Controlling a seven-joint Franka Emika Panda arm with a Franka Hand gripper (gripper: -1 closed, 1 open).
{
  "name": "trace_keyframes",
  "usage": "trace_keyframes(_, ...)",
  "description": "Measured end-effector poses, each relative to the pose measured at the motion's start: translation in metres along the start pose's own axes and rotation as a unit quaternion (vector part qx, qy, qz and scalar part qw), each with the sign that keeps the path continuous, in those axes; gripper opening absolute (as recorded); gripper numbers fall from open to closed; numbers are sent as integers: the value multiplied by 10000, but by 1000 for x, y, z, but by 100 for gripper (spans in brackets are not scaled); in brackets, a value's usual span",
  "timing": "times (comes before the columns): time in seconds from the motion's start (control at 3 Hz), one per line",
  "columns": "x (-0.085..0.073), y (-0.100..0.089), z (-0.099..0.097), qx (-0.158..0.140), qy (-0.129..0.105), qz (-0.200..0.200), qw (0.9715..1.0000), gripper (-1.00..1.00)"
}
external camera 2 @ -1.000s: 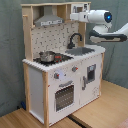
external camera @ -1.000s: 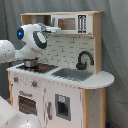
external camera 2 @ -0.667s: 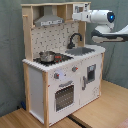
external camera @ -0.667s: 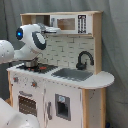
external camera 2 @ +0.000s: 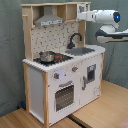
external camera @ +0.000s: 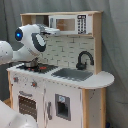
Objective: Play with the kitchen
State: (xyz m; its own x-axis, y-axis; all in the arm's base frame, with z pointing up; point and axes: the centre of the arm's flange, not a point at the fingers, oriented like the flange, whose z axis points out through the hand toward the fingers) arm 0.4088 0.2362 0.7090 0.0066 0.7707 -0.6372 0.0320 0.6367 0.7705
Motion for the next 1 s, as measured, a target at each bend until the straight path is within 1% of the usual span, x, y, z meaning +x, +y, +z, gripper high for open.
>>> trace_keyframes(0.33,-5,-2,-6,-84,-9,45,10000,-100)
trace_keyframes(0.67,-5,-2,-7,-91,-17,46,9999,100)
trace_keyframes(1.0,-16,14,-28,-319,-239,2,9992,100)
